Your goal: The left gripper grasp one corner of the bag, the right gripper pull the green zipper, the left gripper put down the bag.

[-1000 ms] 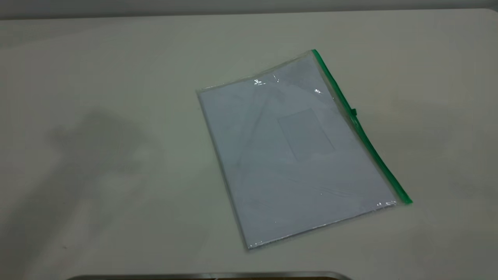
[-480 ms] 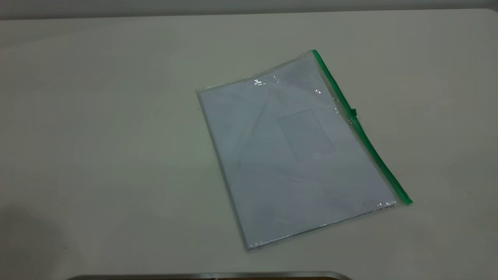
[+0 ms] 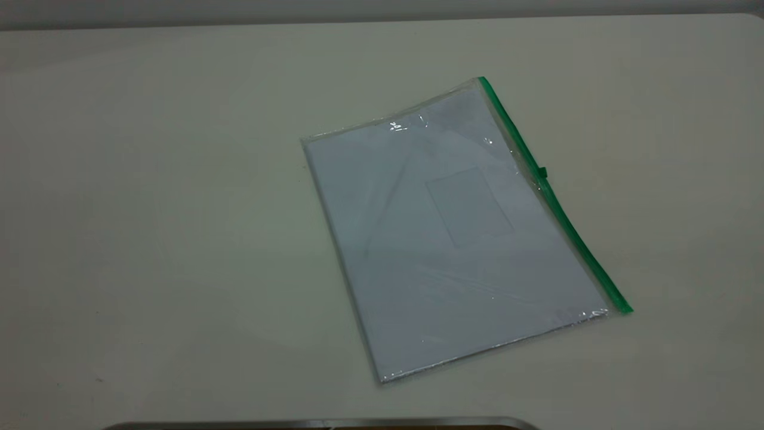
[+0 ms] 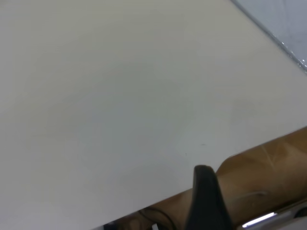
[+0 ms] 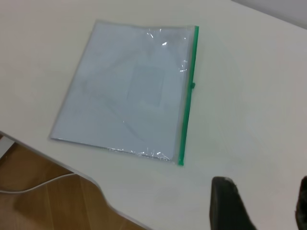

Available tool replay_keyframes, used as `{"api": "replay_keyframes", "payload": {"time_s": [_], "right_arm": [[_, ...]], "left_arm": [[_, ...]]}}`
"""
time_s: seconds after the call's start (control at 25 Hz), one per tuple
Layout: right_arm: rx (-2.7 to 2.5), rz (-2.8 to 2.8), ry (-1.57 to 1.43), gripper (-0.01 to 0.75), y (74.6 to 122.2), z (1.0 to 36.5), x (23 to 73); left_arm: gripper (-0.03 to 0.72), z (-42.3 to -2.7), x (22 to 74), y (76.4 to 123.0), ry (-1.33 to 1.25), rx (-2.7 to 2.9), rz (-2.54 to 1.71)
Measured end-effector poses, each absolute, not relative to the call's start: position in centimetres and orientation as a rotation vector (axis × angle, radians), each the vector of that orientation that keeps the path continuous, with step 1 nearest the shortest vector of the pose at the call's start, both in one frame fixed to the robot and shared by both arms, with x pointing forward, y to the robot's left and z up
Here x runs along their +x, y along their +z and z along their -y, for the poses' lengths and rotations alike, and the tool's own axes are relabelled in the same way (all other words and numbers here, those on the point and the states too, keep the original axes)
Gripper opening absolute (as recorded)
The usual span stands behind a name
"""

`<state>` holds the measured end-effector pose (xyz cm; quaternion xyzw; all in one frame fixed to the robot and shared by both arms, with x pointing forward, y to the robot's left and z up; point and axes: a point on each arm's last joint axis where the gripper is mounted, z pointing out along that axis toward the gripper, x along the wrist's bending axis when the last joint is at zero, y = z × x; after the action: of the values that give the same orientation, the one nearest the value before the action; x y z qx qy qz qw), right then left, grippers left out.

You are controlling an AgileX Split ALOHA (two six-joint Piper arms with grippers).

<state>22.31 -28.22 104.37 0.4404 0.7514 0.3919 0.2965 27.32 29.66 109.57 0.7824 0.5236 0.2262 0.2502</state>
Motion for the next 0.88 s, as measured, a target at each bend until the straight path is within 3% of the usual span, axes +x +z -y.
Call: {"api": "replay_keyframes", "payload": {"time_s": [0.48, 0.88], "right_arm": [[1.172, -2.000, 1.050, 0.385, 104.4, 28.2, 22.3], [1.171, -1.999, 1.092, 0.385, 104.4, 27.9, 22.4]], "left_arm": [[0.586, -31.3, 23.5, 104.7, 0.684, 2.024, -1.365], [0.586, -31.4, 23.2, 104.5, 0.669, 1.952, -1.407]]}}
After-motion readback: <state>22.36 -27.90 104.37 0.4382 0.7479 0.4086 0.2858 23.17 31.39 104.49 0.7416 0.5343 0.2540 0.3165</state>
